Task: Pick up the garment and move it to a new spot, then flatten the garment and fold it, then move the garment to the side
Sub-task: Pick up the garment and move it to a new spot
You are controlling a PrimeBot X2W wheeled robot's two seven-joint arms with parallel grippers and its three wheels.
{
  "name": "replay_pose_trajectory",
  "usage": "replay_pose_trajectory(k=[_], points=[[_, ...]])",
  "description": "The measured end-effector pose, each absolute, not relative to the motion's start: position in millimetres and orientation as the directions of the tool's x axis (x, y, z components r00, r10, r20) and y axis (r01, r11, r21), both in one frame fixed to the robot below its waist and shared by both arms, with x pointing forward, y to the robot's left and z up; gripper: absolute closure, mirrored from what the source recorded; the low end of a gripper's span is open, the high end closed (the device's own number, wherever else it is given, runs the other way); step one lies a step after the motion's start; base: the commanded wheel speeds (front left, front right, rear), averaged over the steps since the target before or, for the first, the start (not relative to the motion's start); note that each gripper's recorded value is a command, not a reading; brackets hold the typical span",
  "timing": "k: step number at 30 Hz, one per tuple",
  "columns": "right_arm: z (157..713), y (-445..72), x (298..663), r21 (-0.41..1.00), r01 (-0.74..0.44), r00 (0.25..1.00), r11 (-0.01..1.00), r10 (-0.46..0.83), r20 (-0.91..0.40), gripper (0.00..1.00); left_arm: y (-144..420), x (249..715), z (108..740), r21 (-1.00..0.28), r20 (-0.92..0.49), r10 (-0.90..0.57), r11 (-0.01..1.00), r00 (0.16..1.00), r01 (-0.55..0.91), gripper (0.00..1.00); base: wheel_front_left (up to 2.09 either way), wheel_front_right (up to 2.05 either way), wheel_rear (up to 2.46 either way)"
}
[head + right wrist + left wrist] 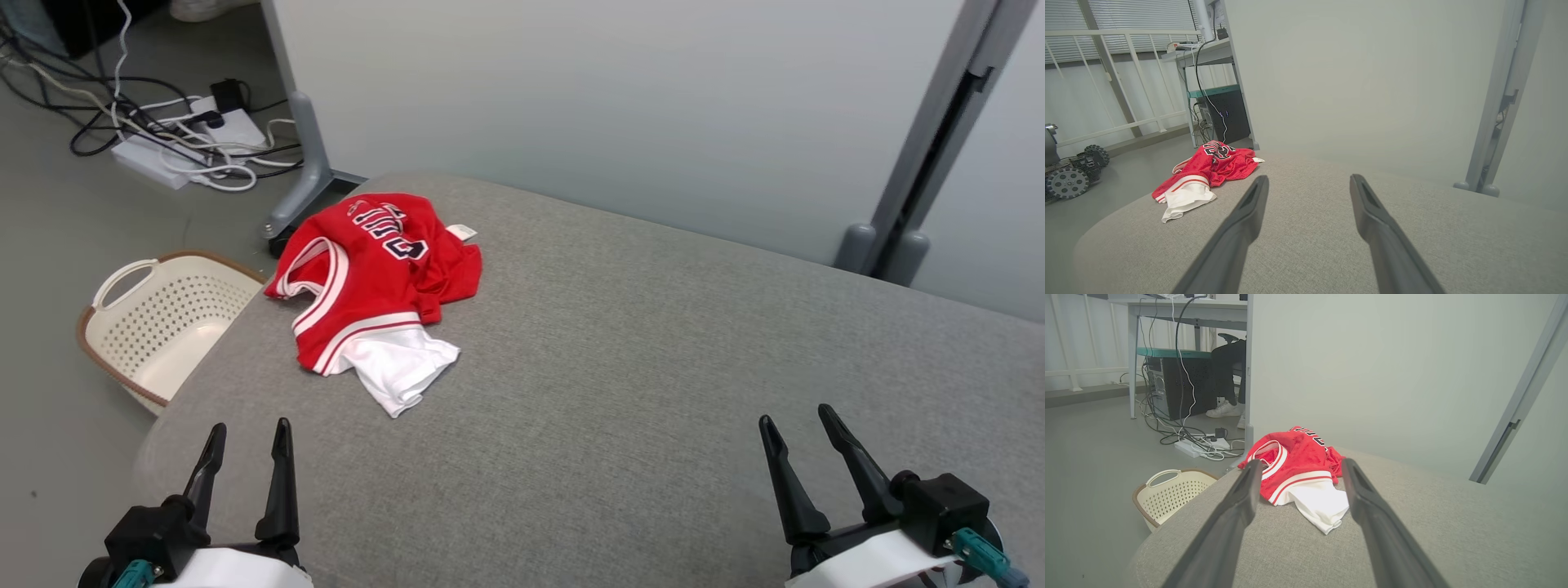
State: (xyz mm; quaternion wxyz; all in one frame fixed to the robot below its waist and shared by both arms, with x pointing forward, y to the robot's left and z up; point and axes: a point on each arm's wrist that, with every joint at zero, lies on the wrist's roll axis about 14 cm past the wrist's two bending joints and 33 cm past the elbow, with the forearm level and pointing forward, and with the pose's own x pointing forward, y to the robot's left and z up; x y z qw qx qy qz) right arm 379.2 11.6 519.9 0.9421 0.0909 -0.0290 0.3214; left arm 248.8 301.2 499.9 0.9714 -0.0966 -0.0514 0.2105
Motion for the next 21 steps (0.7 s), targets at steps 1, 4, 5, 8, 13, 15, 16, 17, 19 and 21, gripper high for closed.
replay_pose_trajectory(k=[1, 4, 5, 8, 13, 15, 16, 17, 19, 21], points=[[520, 17, 378, 0.153, -0.623, 0.782, 0.767, 0.613, 0.113, 0.0, 305, 244, 500, -0.209, 0.059, 0.432, 0.887, 0.9, -0.412, 0.0, 0.0, 0.0, 0.0], [521, 32, 376, 0.152, -0.655, 0.755, 0.74, 0.645, 0.115, 0.0, 314, 232, 501, -0.209, 0.061, 0.467, 0.87, 0.882, -0.446, 0.0, 0.0, 0.0, 0.0], [521, 36, 376, 0.152, -0.663, 0.749, 0.733, 0.653, 0.115, 0.0, 315, 229, 501, -0.21, 0.063, 0.474, 0.866, 0.878, -0.453, 0.0, 0.0, 0.0, 0.0], [522, 44, 374, 0.152, -0.681, 0.732, 0.716, 0.672, 0.117, 0.0, 318, 221, 499, -0.212, 0.056, 0.491, 0.857, 0.869, -0.47, 0.0, 0.0, 0.0, 0.0], [523, 47, 374, 0.15, -0.687, 0.727, 0.711, 0.677, 0.12, 0.0, 319, 220, 499, -0.213, 0.053, 0.494, 0.855, 0.868, -0.474, 0.0, 0.0, 0.0, 0.0], [523, 47, 373, 0.149, -0.687, 0.726, 0.711, 0.677, 0.12, 0.0, 318, 221, 499, -0.233, 0.05, 0.491, 0.853, 0.87, -0.468, 0.0, 0.0, 0.0, 0.0], [523, 47, 373, 0.149, -0.688, 0.725, 0.71, 0.678, 0.12, 0.0, 317, 222, 499, -0.24, 0.045, 0.489, 0.852, 0.871, -0.466, 0.0, 0.0, 0.0, 0.0], [523, 47, 372, 0.149, -0.688, 0.725, 0.71, 0.678, 0.12, 0.0, 318, 222, 499, -0.238, 0.042, 0.486, 0.854, 0.873, -0.463, 0.0, 0.0, 0.0, 0.0], [522, 46, 372, 0.15, -0.686, 0.727, 0.711, 0.677, 0.118, 0.0, 319, 225, 502, -0.241, 0.04, 0.477, 0.857, 0.878, -0.455, 0.0, 0.0, 0.0, 0.0], [520, 44, 373, 0.152, -0.683, 0.73, 0.714, 0.674, 0.114, 0.0, 322, 231, 509, -0.223, 0.045, 0.461, 0.869, 0.886, -0.442, 0.0, 0.0, 0.0, 0.0]])
